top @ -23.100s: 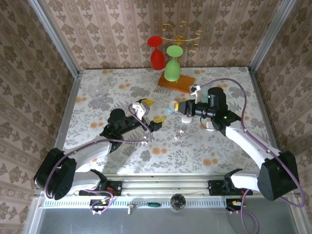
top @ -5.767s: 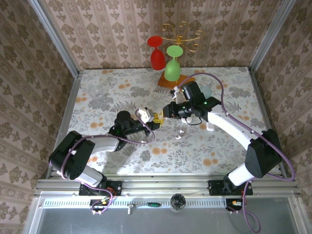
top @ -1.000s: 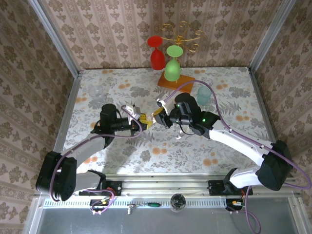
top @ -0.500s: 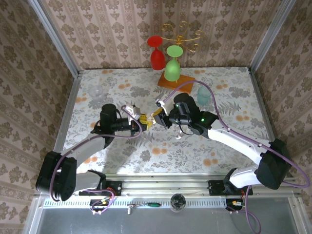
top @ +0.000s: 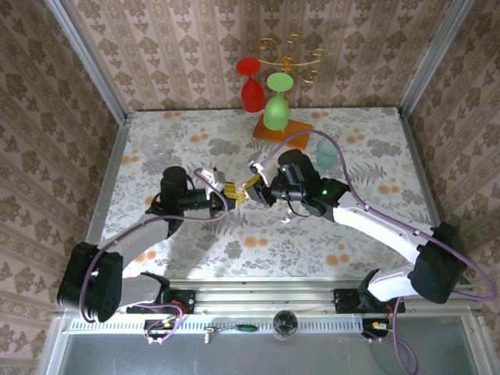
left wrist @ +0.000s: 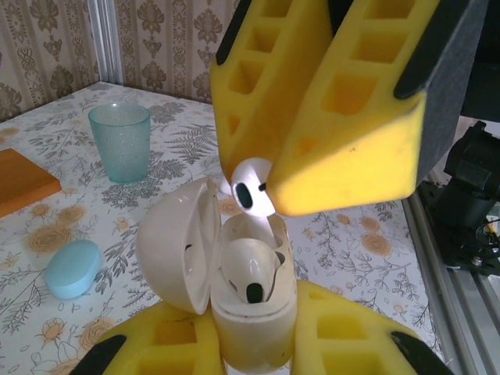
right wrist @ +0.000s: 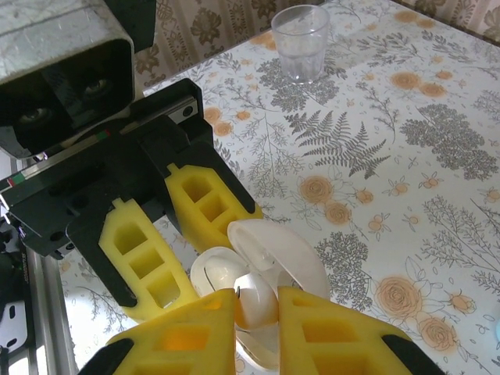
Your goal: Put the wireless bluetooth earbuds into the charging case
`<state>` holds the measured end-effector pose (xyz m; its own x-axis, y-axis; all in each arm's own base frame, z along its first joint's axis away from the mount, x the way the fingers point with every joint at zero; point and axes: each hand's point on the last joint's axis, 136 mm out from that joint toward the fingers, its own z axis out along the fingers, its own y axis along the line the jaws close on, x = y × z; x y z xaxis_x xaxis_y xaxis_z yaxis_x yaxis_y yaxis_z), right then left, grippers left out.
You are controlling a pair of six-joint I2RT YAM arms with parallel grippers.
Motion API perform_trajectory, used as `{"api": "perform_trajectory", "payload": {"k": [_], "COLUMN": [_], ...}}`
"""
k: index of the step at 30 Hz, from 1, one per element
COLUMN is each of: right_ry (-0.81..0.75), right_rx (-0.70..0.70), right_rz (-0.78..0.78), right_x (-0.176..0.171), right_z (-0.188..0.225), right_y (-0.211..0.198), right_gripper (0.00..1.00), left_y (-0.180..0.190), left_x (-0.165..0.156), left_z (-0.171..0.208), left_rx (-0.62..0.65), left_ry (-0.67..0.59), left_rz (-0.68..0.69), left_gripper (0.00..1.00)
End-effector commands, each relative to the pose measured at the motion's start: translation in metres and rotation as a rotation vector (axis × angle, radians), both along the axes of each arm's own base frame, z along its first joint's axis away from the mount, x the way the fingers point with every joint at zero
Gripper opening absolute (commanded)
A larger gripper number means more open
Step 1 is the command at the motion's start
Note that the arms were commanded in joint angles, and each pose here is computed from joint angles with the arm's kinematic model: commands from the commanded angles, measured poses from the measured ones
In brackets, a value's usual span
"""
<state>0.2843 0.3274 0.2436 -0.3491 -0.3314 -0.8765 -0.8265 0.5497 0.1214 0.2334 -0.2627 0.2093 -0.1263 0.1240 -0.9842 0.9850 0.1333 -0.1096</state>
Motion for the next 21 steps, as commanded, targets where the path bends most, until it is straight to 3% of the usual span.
{"api": "perform_trajectory", "payload": {"k": [1,8,16,21], "right_ry": [0.013,0.056,0.008,0.038], "right_rx": [-0.012,-0.025,0.079,0.159], "right_rz": [0.058,0.099,-0.075,-0.138], "right_x": [-0.01,-0.012,0.004,0.009], "right_z": [-0.002,-0.011,0.022,0.036], "right_y": [0.006,0.016,-0.009,-0.016], "right_gripper": [0.19,0.26,0.56,0.64], "left_y": [-0.002,-0.002,0.001,0.001], "left_x": [0.004,0.004,0.005,0.006], "left_z": [0.017,0.016,0.012,0.012], "left_rx": [-0.027,-0.028,-0.029,-0.033], "left_ry": [-0.04,-0.043,-0.036,-0.043], "left_rz": [0.006,0.004,0.017,0.016], "left_gripper": [0.0,0.0,0.0,0.0]}}
